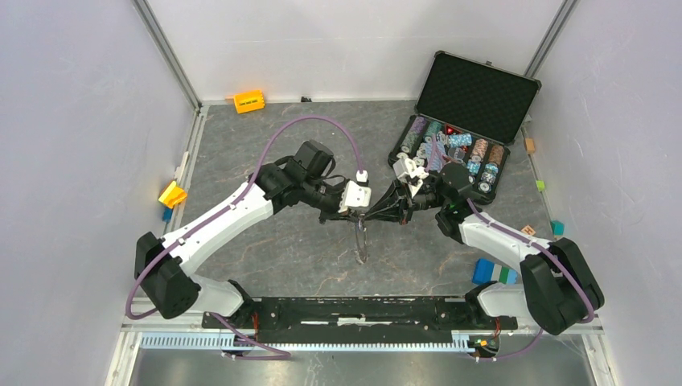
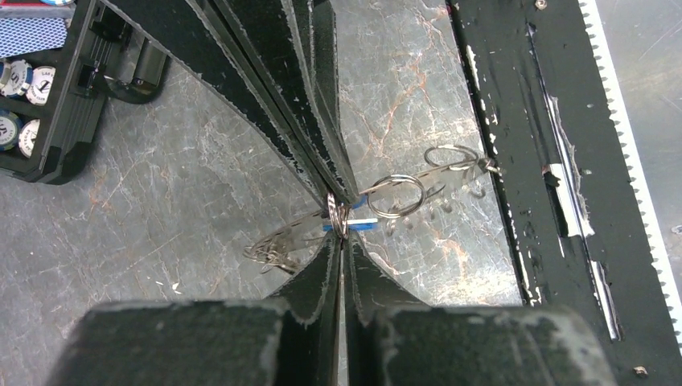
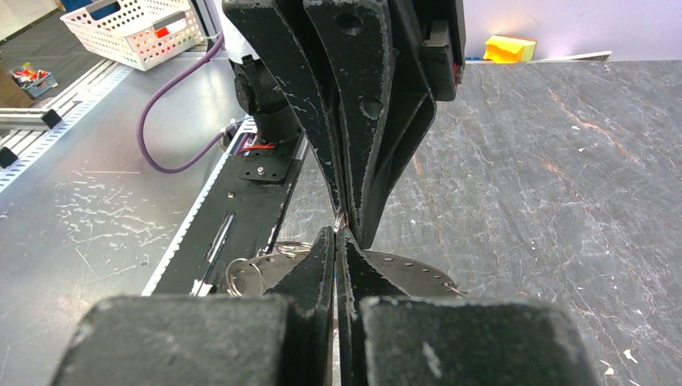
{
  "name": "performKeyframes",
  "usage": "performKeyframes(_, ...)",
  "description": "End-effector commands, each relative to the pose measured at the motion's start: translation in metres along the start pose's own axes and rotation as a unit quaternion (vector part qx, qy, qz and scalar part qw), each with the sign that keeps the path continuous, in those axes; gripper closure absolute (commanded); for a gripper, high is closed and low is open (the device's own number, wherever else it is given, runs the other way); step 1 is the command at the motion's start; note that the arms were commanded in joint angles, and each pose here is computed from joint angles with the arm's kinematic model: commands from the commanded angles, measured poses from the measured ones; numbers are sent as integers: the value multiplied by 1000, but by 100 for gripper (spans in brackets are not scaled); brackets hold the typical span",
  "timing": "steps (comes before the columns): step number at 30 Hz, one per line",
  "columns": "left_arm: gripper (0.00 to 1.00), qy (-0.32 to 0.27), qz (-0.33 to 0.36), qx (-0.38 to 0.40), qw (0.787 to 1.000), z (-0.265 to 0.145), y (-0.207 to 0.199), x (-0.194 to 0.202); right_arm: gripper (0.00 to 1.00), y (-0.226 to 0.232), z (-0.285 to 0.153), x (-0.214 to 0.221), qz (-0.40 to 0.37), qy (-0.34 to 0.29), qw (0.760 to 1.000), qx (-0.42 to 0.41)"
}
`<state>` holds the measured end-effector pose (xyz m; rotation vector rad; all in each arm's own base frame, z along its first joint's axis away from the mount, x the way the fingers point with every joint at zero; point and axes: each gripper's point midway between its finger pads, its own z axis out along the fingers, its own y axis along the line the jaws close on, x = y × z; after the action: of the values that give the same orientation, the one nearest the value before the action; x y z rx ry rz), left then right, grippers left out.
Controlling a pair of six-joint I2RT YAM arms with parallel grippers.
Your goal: Put the keys on the keyring
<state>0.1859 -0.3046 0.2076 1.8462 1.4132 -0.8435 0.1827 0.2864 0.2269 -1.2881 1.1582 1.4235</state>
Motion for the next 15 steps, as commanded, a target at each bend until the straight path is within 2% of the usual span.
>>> performKeyframes(1, 96, -15, 33, 10, 999, 3, 1, -5, 100, 3, 0, -14, -40, -10, 999, -10)
performKeyframes(15, 97, -40, 20, 33, 998, 17, 5, -11, 100, 10, 0, -18, -36, -26, 999, -10)
